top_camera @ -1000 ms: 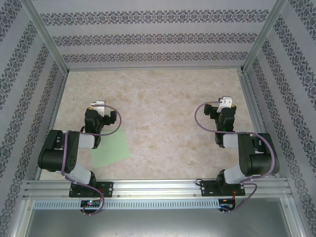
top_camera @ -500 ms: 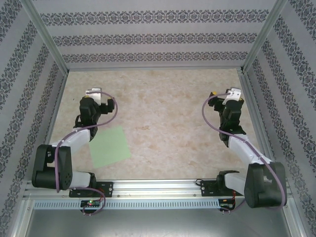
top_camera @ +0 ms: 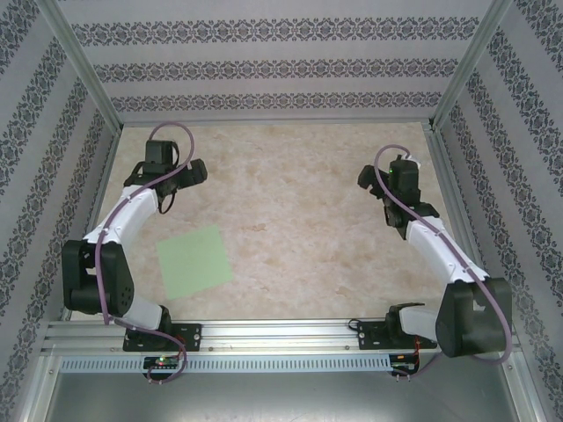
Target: Fold a paper plane with a square sheet of paper (pick it up from the middle)
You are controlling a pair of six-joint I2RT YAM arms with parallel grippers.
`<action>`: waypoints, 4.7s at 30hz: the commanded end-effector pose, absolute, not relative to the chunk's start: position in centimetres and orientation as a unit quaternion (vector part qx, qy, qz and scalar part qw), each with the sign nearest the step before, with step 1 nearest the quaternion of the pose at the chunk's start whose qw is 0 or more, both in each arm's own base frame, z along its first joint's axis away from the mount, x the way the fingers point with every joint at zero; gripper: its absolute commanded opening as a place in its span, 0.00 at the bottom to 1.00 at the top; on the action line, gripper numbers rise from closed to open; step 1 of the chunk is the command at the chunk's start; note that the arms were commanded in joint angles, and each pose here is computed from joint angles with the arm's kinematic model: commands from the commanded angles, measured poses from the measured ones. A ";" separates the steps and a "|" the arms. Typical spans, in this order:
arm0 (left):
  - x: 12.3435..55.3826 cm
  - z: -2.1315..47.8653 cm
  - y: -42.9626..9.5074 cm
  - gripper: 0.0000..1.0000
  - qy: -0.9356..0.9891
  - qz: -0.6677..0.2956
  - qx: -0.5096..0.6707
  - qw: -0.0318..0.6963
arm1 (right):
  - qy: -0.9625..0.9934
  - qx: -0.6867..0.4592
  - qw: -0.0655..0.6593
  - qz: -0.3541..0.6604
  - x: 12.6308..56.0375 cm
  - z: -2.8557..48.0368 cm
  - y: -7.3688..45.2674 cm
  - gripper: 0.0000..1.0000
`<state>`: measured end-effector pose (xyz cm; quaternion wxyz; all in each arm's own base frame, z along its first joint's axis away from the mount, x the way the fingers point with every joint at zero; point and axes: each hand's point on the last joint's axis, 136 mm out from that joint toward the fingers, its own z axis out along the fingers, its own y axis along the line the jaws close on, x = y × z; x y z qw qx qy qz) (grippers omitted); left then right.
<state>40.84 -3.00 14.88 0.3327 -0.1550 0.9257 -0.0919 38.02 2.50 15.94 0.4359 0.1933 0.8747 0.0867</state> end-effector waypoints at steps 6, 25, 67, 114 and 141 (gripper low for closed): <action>28.2 8.7 -5.2 0.99 0.942 -0.104 -0.294 0.126 | 0.904 0.184 0.356 0.149 37.4 12.9 8.7 0.98; 23.6 3.3 -9.4 0.99 0.952 -0.081 -0.288 0.062 | 0.925 0.142 0.324 0.141 38.5 11.5 13.9 0.98; 36.9 9.1 -33.2 1.00 0.921 -0.367 -0.120 0.052 | 0.932 0.146 0.316 0.105 33.9 12.9 8.8 0.98; 36.0 9.2 -8.2 1.00 0.917 -0.258 -0.268 0.142 | 0.995 -0.058 0.042 -0.068 26.6 -0.1 22.7 0.90; 35.2 9.3 -8.3 1.00 0.925 -0.250 -0.249 0.142 | 0.972 -0.233 0.028 -0.024 30.9 2.1 25.5 0.95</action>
